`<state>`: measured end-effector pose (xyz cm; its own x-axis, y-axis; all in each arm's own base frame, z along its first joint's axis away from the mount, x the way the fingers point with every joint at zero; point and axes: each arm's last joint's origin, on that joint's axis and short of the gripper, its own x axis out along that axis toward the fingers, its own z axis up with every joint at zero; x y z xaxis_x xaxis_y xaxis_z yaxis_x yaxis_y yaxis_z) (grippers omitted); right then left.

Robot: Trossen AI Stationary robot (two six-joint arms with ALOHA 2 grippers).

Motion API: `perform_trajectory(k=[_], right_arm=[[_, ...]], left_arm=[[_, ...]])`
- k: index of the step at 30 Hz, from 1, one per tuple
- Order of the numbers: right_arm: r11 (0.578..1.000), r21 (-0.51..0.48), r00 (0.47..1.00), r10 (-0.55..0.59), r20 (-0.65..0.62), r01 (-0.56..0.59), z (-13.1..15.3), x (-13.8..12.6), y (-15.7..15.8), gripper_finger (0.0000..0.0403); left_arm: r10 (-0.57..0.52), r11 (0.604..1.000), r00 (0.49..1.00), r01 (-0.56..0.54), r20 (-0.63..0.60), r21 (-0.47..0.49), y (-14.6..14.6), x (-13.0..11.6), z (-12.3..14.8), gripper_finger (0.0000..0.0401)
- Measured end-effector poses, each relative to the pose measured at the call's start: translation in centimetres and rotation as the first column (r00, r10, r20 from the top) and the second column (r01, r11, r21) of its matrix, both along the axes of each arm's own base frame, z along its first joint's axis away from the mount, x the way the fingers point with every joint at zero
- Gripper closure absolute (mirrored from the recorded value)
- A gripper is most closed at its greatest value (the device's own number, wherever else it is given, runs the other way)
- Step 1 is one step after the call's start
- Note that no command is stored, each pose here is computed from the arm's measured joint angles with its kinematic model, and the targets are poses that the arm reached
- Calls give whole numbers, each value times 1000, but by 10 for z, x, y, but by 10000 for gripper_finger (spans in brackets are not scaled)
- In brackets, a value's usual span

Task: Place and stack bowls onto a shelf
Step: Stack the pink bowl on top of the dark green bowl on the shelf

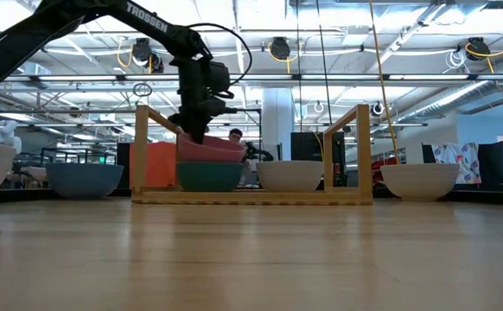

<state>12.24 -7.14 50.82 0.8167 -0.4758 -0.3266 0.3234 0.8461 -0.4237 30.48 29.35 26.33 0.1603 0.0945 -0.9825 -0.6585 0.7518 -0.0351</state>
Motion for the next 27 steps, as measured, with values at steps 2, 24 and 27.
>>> perform_trajectory(k=[2, 24, 27], right_arm=[[1000, 0, 1000, 0, 0, 0, 0, 0, 0, 257], [1000, -18, 1000, 7, -11, -7, 0, 0, 0, 257], [1000, -18, 1000, 7, -11, -7, 0, 0, 0, 257]], left_arm=[[0, 1000, 1000, 0, -5, -5, -1, 0, 0, 340], [-20, 1000, 1000, 19, -23, -22, -9, 2, 4, 327], [0, 1000, 1000, 0, -9, -25, -12, 2, 8, 327]])
